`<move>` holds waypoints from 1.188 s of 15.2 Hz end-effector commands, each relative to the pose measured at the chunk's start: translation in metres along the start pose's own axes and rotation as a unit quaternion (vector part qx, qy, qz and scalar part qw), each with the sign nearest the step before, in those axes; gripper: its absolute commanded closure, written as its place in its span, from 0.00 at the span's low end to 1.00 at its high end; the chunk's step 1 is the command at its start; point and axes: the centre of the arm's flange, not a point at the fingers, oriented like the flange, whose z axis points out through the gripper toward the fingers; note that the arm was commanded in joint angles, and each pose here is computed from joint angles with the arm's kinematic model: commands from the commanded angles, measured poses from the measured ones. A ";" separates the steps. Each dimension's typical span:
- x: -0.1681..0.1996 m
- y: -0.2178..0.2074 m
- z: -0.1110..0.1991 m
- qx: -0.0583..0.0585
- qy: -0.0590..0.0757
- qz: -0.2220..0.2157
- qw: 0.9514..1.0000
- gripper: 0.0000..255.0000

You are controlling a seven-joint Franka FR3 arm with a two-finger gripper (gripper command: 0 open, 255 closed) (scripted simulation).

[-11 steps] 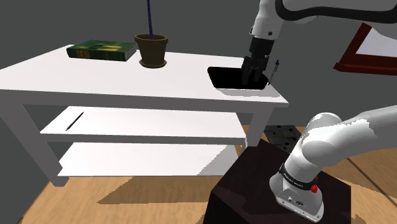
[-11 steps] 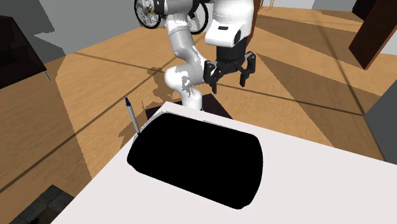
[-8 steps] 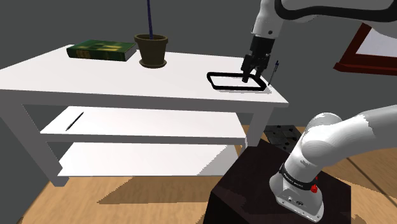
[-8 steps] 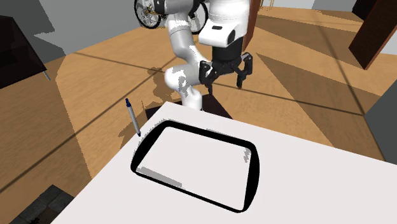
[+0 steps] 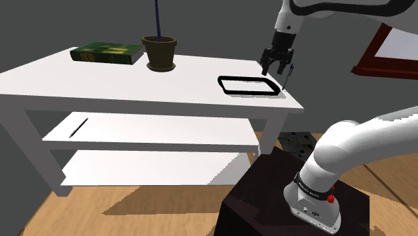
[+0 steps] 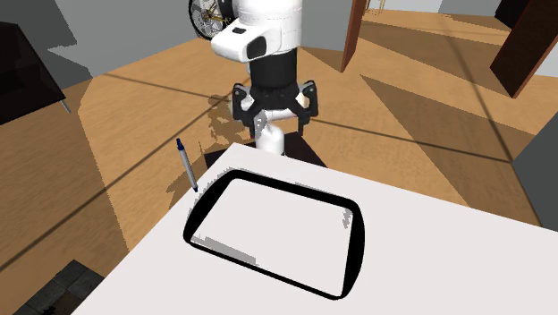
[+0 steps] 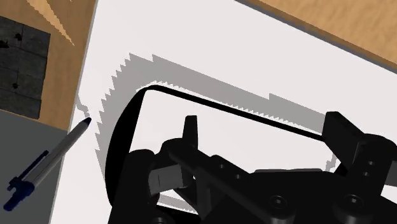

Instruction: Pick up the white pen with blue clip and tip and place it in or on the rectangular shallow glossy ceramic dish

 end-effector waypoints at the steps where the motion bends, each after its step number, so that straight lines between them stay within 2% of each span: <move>1: 0.010 0.020 -0.008 -0.006 0.005 0.030 1.000 0.00; 4: 0.020 0.054 -0.018 -0.014 0.012 0.074 0.997 0.00; 7: 0.027 0.088 -0.029 -0.022 0.019 0.119 0.993 0.00; 10: 0.031 0.123 -0.040 -0.030 0.026 0.162 0.986 0.00; 13: 0.032 0.157 -0.051 -0.038 0.034 0.206 0.977 0.00; 18: 0.033 0.161 -0.031 -0.039 0.034 0.209 0.977 0.00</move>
